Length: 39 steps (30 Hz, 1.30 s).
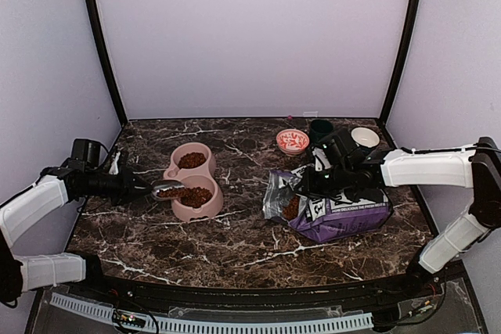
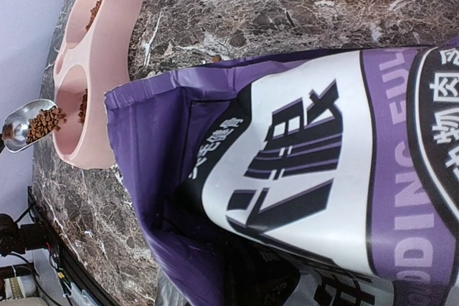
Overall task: Serve the pet food
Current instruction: Place the pet food in the pet food bowl.
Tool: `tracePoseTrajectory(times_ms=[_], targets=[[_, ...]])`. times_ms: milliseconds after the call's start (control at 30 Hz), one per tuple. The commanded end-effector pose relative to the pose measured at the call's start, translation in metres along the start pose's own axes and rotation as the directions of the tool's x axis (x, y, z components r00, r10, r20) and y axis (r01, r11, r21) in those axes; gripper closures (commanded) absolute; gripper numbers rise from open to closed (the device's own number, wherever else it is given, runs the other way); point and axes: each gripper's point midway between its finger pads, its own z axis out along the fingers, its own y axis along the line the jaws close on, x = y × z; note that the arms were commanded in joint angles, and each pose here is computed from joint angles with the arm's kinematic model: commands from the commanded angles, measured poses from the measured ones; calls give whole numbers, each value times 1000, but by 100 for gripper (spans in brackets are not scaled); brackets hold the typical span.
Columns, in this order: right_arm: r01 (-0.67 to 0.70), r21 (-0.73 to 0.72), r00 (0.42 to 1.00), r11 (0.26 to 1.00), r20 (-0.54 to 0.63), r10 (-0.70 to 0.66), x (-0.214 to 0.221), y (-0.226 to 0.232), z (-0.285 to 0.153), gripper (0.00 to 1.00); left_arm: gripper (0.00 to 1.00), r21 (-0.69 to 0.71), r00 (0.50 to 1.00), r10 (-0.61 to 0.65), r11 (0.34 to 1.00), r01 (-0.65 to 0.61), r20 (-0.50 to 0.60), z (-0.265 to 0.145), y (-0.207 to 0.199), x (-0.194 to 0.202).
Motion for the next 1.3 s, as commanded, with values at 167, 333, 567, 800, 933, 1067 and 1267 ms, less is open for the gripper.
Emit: tracePoseTrajectory(times_ms=[167, 333, 567, 800, 933, 1067, 1267], targets=[[-4, 17, 998, 1000, 56, 3, -9, -8, -3, 100, 100, 0, 999, 43, 999, -43, 12, -5, -13, -6], [-4, 17, 998, 1000, 61, 3, -10, -8, -5, 100, 100, -8, 999, 48, 999, -48, 11, -4, -14, -7], [-6, 18, 998, 1000, 63, 5, -9, -10, -5, 100, 100, -22, 998, 56, 998, -55, 6, -2, -16, -7], [-3, 15, 998, 1000, 64, 3, -9, -10, -6, 100, 100, -52, 997, 79, 996, -78, 2, 0, -20, -8], [-1, 13, 998, 1000, 66, 0, -9, -10, -7, 100, 100, -84, 996, 93, 992, -93, -1, 1, -21, -9], [-2, 20, 998, 1000, 67, 0, -8, -13, -7, 100, 100, -128, 994, 111, 986, -111, -6, 2, -21, -10], [3, 21, 998, 1000, 68, -4, -8, -15, -8, 100, 100, -200, 990, 142, 969, -143, -21, 5, -23, -11]])
